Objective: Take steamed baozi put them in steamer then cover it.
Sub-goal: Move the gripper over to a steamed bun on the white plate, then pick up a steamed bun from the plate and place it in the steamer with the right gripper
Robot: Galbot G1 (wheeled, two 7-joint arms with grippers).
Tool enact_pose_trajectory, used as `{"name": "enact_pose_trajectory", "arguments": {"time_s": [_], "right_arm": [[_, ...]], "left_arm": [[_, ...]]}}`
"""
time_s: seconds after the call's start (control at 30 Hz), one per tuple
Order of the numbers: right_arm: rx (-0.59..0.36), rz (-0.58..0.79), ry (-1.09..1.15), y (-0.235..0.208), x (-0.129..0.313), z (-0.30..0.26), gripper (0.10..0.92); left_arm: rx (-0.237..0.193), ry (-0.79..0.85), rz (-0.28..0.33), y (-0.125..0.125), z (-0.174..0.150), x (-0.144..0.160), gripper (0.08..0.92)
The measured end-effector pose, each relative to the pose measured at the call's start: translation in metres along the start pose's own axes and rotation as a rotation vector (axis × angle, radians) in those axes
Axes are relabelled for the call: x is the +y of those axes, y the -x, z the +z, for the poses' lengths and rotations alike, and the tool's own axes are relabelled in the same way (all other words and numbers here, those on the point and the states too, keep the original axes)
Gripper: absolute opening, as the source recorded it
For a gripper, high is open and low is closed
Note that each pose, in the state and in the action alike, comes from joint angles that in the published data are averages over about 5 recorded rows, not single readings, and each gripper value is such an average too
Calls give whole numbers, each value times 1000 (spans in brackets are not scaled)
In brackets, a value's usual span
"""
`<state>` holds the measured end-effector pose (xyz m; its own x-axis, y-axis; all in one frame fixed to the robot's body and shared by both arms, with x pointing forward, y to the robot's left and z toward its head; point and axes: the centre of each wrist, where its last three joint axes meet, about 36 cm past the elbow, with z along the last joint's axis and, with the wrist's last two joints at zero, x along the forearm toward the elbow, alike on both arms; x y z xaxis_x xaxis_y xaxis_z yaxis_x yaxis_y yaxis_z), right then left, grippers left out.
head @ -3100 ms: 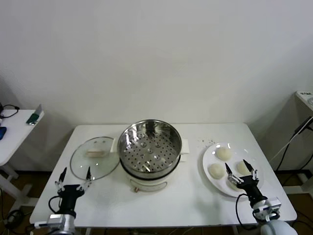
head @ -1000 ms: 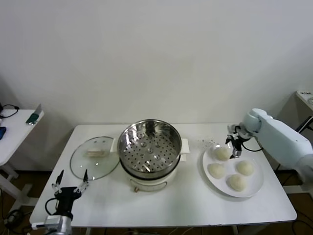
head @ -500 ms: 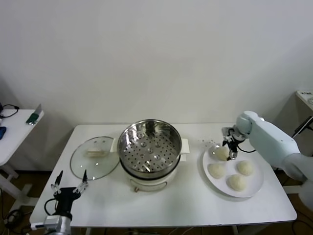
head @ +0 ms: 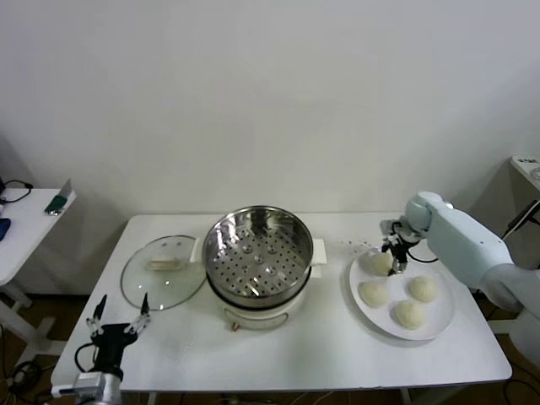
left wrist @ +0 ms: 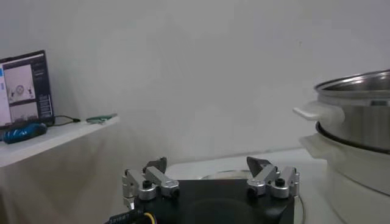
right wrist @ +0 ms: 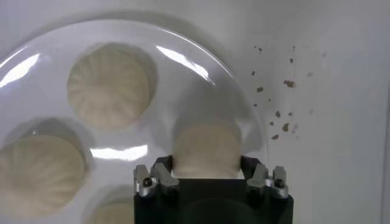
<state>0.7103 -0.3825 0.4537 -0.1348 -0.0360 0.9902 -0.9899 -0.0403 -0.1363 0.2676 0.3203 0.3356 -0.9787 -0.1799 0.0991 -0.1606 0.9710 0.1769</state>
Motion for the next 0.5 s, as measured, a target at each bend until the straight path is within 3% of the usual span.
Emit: {"name": "enact_pose_trajectory", "arguments": {"time_s": [0.23, 0.5], "right_arm": [[-8, 8, -66, -26, -8, -6, 697], [-21, 50, -273, -104, -37, -50, 704]], "left_arm": [[-3, 0, 4, -3, -2, 2, 823], [-3, 1, 11, -7, -4, 1, 823]]}}
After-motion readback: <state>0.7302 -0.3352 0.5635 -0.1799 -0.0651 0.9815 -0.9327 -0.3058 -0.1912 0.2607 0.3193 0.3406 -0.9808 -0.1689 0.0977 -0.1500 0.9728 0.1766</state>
